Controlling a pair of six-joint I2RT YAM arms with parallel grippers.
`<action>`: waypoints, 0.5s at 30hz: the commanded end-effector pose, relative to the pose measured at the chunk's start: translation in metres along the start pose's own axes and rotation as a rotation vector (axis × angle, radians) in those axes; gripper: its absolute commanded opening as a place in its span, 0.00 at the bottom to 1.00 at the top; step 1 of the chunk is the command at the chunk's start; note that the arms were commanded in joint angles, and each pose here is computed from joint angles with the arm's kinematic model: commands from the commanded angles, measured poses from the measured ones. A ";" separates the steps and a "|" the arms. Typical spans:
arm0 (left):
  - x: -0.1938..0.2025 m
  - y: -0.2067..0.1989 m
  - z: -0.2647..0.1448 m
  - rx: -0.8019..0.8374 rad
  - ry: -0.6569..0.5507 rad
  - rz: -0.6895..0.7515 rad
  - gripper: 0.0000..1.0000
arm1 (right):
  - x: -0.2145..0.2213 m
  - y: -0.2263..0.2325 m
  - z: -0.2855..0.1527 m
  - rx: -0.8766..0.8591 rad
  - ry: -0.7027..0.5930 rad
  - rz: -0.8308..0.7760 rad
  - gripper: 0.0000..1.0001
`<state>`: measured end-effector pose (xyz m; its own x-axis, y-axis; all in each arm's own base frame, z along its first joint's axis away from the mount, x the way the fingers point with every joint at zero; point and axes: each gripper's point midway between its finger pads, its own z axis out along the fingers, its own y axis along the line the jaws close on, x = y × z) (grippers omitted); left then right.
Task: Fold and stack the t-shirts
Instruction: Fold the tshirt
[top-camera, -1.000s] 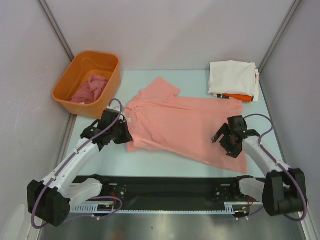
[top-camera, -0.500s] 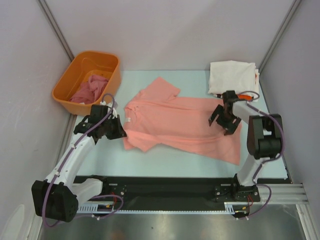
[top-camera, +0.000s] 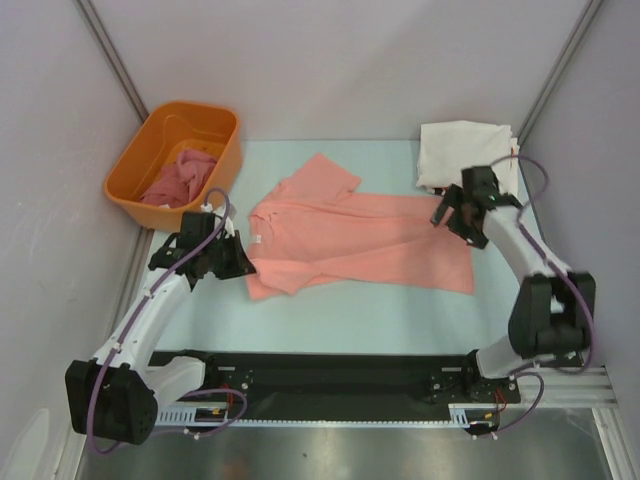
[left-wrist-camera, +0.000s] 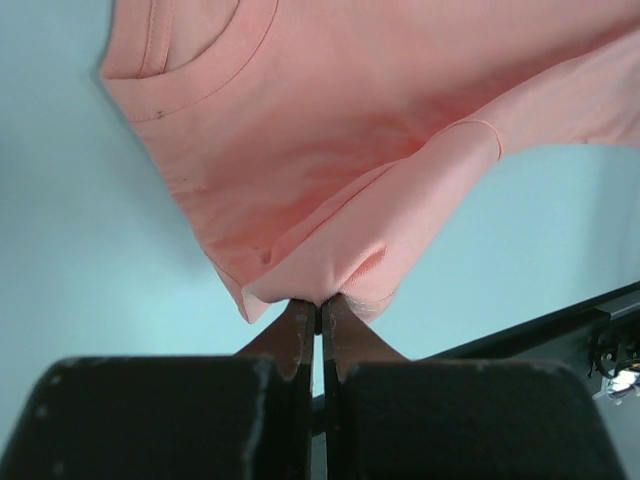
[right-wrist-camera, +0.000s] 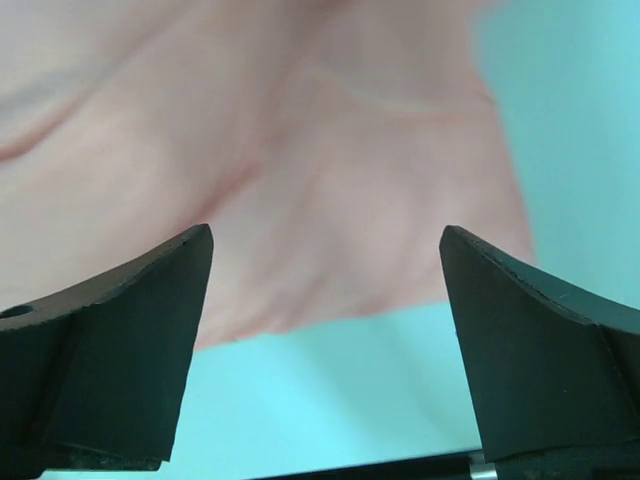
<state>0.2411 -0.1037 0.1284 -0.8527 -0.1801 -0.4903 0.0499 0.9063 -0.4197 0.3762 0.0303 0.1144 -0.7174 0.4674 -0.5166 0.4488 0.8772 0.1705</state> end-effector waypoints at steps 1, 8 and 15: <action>-0.011 -0.006 -0.003 0.042 -0.051 0.027 0.00 | 0.016 -0.071 -0.018 0.099 -0.023 0.178 1.00; -0.012 -0.007 -0.004 0.045 -0.065 0.030 0.00 | 0.084 -0.115 -0.013 0.066 0.088 0.323 0.93; -0.015 -0.008 -0.010 0.039 -0.096 0.032 0.00 | 0.112 -0.120 0.017 0.033 0.190 0.338 0.84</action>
<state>0.2421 -0.1064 0.1374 -0.8305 -0.1827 -0.5262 0.0781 0.8972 -0.4347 0.2304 -0.0310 0.0239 -0.6003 0.7562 -0.2605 0.7343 0.6501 0.1953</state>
